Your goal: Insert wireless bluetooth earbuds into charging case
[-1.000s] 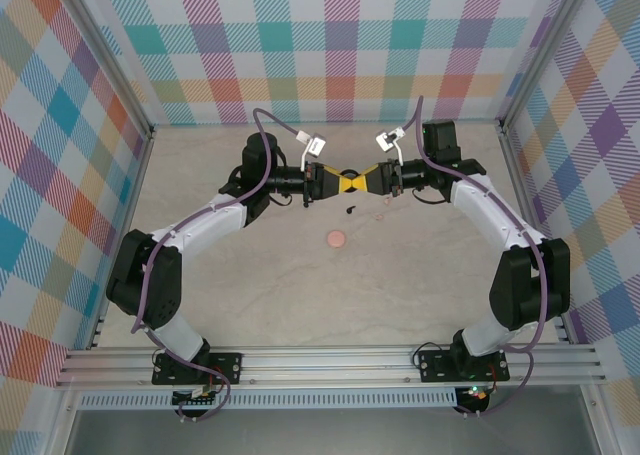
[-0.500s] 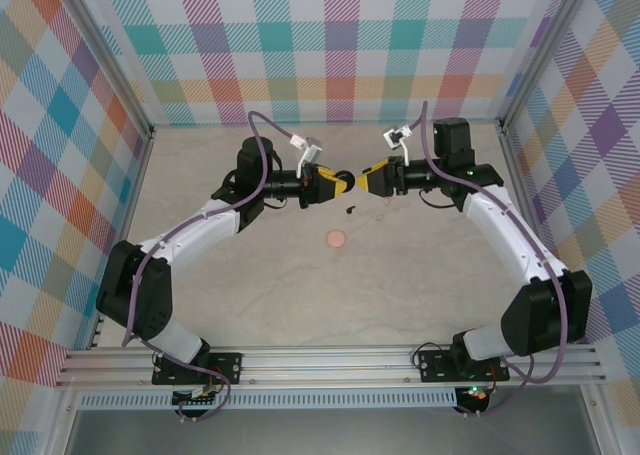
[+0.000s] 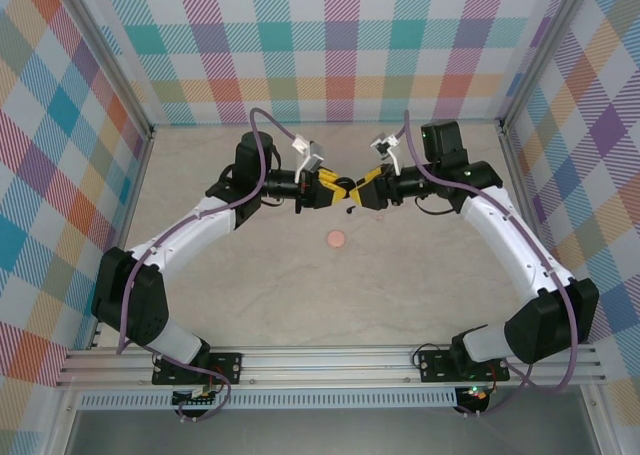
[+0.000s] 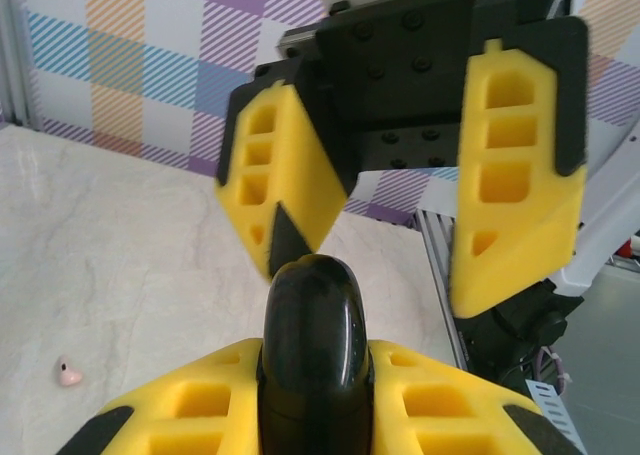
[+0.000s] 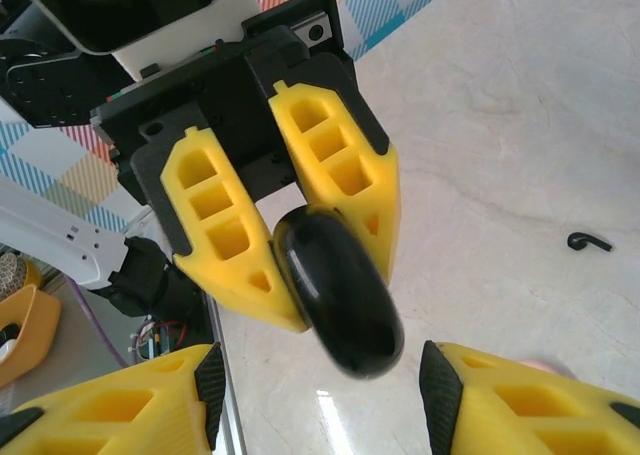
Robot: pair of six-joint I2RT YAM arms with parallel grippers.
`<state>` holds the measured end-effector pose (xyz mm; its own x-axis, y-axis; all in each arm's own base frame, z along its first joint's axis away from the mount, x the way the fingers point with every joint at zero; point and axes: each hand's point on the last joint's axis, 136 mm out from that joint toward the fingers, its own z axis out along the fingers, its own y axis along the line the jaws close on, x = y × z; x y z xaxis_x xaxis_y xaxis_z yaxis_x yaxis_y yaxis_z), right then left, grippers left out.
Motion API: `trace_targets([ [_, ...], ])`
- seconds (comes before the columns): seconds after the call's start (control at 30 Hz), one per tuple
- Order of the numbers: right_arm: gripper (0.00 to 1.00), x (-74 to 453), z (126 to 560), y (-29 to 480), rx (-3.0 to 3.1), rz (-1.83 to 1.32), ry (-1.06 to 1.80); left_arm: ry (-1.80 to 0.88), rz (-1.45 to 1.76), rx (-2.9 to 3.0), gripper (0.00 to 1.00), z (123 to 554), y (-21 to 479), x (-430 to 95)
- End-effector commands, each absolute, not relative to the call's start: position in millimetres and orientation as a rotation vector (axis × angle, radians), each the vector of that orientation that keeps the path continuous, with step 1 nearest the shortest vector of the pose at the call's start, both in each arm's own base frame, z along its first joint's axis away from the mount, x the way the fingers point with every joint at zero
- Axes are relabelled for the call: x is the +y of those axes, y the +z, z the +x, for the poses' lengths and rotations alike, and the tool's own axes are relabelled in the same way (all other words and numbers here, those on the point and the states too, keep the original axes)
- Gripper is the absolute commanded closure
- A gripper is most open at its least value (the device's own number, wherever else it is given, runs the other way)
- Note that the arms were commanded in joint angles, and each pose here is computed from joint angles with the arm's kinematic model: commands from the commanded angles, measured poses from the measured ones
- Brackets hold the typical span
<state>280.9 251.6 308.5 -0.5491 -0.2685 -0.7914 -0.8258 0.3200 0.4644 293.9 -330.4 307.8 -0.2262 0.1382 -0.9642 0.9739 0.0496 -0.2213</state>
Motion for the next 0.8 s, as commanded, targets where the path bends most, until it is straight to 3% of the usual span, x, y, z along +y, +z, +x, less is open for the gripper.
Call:
trace_targets([
  [0.0, 0.44, 255.5, 279.4, 310.5, 1.972, -1.013, 1.225, -1.3, 1.251, 1.406, 0.86, 277.1, 326.0, -333.5],
  [0.2, 0.5, 259.5, 279.4, 313.7, 1.952, -1.027, 1.263, -1.323, 1.275, 1.403, 0.86, 270.8, 325.4, -334.6],
  [0.57, 0.51, 265.1, 281.8, 308.7, 1.973, -1.034, 1.273, -1.352, 1.304, 1.394, 0.86, 264.9, 326.2, -338.9],
  [0.77, 0.66, 266.1, 279.1, 312.9, 1.952, -1.044, 1.29, -1.355, 1.305, 1.403, 0.86, 266.1, 326.1, -339.7],
])
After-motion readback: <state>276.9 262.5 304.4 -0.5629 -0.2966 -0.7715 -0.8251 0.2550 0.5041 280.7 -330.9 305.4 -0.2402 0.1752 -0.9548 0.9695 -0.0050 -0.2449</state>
